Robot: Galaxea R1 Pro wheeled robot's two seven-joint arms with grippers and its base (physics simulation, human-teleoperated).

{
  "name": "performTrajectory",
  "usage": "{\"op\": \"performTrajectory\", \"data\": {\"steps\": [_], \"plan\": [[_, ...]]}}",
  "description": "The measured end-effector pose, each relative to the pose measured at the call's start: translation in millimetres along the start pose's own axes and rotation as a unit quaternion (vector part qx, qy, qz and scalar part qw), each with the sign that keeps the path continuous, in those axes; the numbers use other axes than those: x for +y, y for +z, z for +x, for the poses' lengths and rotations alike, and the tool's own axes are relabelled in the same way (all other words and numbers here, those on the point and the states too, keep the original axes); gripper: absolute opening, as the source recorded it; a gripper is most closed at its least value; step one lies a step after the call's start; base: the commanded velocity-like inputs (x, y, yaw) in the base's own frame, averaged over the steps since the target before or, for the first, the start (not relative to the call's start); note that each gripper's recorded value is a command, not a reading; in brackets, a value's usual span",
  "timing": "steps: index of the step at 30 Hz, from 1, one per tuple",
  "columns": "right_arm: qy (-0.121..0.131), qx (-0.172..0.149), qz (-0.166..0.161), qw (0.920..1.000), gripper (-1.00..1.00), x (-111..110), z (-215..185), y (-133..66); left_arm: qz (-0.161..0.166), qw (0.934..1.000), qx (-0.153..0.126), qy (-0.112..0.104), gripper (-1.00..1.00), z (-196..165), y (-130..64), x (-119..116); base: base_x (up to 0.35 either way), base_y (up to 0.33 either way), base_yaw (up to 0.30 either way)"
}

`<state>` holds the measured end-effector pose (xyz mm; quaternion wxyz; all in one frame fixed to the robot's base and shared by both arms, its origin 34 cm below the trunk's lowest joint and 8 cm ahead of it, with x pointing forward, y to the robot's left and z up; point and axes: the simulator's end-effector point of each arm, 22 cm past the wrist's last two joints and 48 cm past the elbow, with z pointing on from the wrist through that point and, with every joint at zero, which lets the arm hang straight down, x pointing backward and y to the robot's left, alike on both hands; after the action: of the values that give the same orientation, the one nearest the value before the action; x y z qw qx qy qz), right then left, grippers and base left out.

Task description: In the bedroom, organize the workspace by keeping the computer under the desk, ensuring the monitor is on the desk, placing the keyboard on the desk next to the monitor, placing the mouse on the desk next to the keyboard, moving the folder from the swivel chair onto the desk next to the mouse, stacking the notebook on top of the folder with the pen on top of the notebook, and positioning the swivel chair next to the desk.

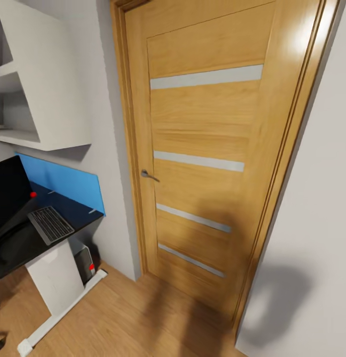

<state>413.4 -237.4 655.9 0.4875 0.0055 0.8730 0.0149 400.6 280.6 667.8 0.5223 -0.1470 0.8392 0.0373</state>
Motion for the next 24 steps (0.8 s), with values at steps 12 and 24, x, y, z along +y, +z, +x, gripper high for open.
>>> {"op": "performTrajectory", "data": {"steps": [12, 24], "plan": [[0.002, -0.048, 0.016, 0.9987, 1.00, -8.9, -21.4, -20.5, -0.005, 1.0000, 0.004, 0.002, 1.00, -1.1, -19.9, 4.9, 0.000, 0.000, 0.289], [0.005, -0.050, 0.029, 0.9983, 1.00, -18.3, -30.6, -29.1, -0.008, 1.0000, 0.006, 0.003, 1.00, -9.7, -26.9, 8.3, 0.000, 0.000, 0.289]]}}
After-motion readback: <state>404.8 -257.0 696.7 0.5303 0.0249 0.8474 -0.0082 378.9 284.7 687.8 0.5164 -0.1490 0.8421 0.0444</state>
